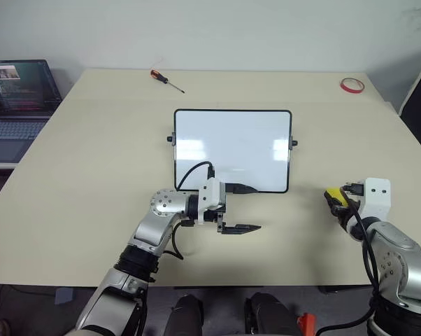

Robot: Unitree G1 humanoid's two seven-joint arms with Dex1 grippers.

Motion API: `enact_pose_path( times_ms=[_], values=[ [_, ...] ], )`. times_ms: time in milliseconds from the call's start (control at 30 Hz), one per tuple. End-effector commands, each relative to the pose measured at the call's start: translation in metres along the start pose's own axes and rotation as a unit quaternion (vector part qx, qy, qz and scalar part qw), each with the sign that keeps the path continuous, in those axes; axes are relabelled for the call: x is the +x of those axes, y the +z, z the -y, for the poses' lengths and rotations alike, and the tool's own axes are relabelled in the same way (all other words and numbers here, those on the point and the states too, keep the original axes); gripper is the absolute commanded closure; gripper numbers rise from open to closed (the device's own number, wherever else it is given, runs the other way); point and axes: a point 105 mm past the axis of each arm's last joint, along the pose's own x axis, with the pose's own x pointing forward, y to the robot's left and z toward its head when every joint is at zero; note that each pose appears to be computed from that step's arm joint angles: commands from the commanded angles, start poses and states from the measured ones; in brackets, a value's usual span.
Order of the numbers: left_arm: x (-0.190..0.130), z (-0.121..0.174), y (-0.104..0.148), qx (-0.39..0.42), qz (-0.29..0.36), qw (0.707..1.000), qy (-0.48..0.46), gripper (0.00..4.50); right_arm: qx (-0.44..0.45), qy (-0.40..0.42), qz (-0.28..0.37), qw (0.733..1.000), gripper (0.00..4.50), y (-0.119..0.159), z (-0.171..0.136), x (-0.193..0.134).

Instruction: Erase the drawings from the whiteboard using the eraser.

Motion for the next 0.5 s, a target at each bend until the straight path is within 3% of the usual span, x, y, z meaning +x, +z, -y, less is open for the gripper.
enact_pose_path(
  times_ms=[33,500],
  values=[
    [-0.0020,0.0011,0.0072,0.024,0.002,1.000,-0.001,0.00,0.001,0.000,0.013,1.000,3.25,0.0064,0.0004,-0.0014],
    [-0.0047,-0.0032,0.0080,0.020,0.001,1.000,0.016,0.00,-0.012,0.004,-0.002,1.000,3.25,-0.0021,0.0040,-0.0005]
  ],
)
